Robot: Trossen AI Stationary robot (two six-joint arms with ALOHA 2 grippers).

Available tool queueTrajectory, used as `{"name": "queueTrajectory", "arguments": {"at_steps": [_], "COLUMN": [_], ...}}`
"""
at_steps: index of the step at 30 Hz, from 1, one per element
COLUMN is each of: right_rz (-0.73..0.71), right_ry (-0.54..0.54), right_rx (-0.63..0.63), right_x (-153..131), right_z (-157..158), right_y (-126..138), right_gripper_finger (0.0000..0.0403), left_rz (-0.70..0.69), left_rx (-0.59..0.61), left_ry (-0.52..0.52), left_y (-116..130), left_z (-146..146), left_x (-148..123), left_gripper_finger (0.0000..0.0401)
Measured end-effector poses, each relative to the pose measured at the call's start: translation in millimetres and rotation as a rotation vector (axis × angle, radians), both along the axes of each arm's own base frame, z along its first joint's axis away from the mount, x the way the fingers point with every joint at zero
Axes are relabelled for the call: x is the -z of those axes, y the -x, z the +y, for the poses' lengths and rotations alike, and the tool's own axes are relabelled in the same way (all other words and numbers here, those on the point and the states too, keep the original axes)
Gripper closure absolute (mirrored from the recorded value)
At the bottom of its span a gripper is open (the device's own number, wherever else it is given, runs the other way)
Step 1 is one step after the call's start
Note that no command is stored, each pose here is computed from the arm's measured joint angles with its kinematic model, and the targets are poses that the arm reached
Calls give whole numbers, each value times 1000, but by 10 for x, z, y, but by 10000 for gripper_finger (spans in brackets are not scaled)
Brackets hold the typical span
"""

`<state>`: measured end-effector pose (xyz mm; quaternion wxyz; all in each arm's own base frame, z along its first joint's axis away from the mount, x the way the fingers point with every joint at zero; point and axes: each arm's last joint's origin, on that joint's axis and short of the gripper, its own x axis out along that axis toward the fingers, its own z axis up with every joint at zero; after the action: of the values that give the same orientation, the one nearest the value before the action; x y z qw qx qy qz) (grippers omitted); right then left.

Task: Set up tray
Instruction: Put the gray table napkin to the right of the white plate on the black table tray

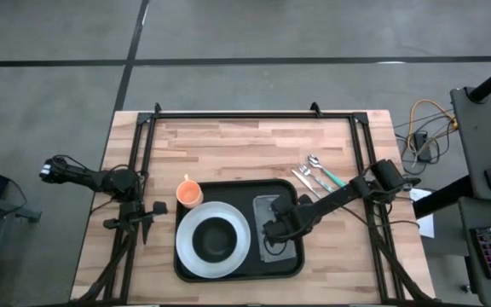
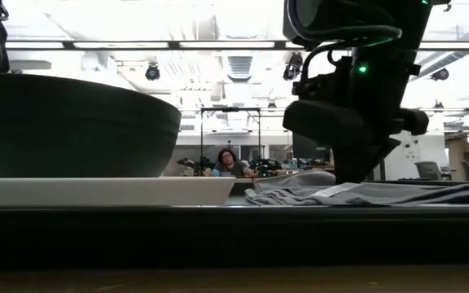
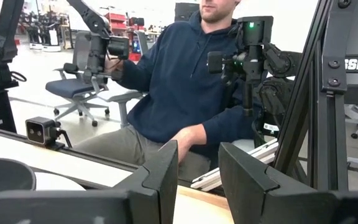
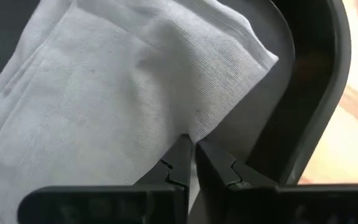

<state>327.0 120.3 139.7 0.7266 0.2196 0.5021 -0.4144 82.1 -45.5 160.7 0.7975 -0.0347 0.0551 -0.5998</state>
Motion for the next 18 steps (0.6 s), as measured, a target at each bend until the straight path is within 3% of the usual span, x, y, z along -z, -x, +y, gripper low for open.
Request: {"name": "queueTrajectory", "arguments": {"at_steps": [8, 18], "right_rz": [40, 45], "right_ry": [12, 14], "right_rx": [-147, -159], "right_x": [-129, -167], "right_z": [22, 27], "right_y": [-43, -55], "right_gripper_finger": [336, 310], "left_rz": [0, 0], "left_rx": [0, 0], "left_ry": [0, 0], "left_y": [0, 0], "left_z": [0, 0], "left_x": [0, 0], "left_gripper_finger": [303, 303]}}
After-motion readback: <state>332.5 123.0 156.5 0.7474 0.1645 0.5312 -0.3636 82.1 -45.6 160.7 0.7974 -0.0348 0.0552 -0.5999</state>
